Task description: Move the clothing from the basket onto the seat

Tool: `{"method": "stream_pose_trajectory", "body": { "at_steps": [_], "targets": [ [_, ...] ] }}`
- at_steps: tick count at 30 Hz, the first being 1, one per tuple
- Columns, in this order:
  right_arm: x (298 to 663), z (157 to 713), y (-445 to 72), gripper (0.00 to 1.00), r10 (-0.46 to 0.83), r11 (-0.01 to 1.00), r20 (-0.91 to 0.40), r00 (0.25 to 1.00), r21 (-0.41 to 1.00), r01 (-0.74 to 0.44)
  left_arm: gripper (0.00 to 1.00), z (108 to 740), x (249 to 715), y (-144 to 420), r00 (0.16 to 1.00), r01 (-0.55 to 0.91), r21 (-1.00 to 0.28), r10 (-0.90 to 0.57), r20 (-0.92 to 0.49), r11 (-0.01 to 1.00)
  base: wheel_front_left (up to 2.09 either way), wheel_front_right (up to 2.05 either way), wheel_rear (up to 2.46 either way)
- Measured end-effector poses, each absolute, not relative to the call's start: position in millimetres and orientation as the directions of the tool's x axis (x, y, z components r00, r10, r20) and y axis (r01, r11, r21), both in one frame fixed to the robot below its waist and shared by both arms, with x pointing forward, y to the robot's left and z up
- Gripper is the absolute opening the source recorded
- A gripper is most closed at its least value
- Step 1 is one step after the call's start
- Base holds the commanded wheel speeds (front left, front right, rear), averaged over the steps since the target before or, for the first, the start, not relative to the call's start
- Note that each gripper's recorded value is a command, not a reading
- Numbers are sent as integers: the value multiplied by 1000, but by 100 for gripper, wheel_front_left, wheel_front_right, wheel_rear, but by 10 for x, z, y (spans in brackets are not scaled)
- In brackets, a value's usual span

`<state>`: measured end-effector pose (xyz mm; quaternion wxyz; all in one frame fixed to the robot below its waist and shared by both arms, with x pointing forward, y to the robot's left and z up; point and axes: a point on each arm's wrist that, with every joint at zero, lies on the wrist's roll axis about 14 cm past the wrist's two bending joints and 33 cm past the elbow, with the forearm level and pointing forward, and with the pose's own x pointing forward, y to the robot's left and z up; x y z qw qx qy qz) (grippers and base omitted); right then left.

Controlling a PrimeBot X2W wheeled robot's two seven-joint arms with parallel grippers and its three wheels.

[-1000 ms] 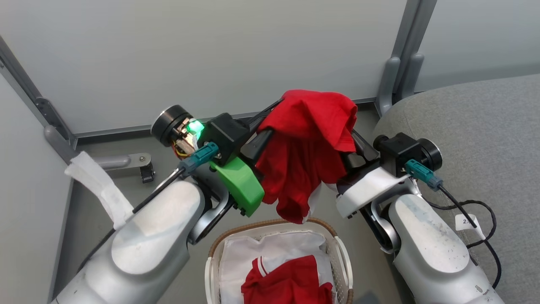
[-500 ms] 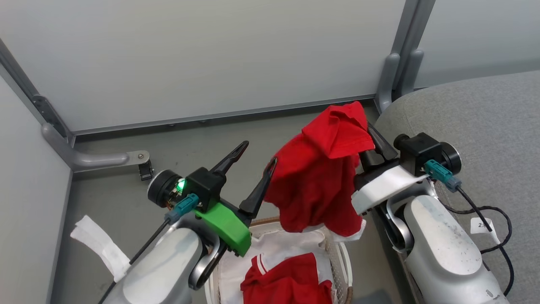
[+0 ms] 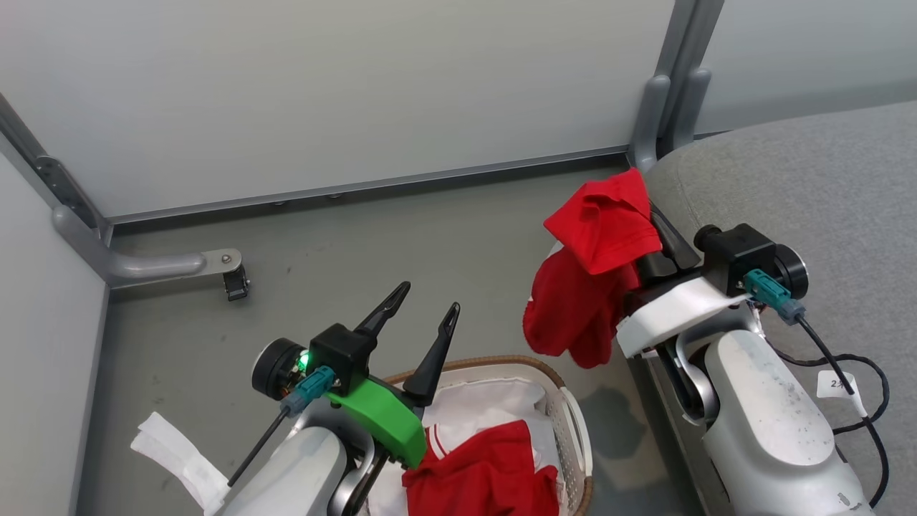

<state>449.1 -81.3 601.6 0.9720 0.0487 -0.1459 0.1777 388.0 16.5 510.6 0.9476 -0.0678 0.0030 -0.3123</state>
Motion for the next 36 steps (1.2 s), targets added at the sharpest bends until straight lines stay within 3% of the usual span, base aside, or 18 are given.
{"method": "stream_pose_trajectory", "body": {
  "at_steps": [14,27,36],
  "targets": [
    [4525,6009,-1500,0,168,984,299,939,10,-179,100,5008,3935,-276,730,680,-141,-683,33,720,0,0,0],
    [4171,5752,-2754,0,-170,985,235,957,24,169,100,4822,3892,-1056,549,826,-162,-835,18,540,0,0,0],
    [4109,5491,-3029,0,-246,968,163,955,-11,251,100,4609,3884,-1283,484,856,-210,-875,-2,473,0,0,0]
  ]
}}
